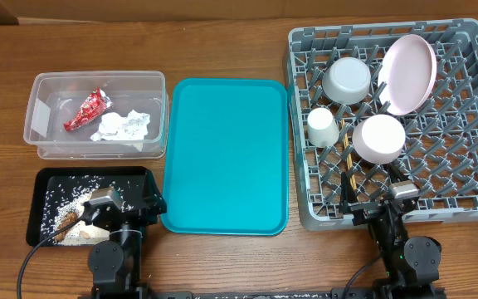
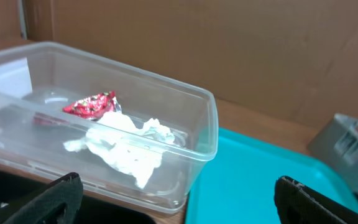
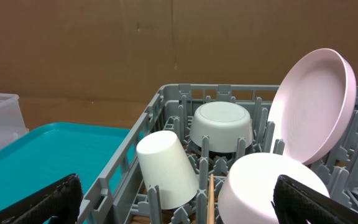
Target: Sort waste into correct bins and load items into the dishwasher
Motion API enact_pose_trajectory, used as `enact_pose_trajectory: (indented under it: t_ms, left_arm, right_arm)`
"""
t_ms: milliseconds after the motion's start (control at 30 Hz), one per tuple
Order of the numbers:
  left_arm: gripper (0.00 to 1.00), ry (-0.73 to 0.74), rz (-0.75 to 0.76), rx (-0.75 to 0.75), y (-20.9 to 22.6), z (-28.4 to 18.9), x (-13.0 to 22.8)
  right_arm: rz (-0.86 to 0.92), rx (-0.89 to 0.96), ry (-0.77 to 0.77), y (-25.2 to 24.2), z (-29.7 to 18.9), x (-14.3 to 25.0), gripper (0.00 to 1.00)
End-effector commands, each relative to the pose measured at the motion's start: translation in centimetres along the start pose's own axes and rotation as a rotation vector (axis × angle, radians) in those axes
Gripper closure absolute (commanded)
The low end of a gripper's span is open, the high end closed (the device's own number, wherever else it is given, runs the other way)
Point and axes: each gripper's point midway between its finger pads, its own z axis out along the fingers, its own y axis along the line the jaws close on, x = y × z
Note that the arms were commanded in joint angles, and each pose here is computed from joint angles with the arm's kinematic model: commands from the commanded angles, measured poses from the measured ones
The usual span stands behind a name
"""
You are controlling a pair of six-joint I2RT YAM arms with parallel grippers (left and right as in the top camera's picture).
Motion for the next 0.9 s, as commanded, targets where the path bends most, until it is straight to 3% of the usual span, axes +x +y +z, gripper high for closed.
enact_pose_trajectory:
  t_ms: [0, 133, 867]
  left_arm:
    - [0.00, -0.006, 0.210, 0.022, -0.41, -0.05, 0.01]
    - [0.00, -0.005, 0.273, 0.027, -0.49, -0.05, 0.06]
    - [0.00, -0.005, 0.265, 0.028, -0.51, -0.05, 0.06]
  right_arm:
    - [0.004, 0.012, -0.002, -0.23, 0.01, 0.21, 0.00]
    - [0.004, 0.012, -0.002, -0.24, 0.01, 0.21, 0.00]
    - [0.004, 0.012, -0.002, -0.24, 0.01, 0.21, 0.00]
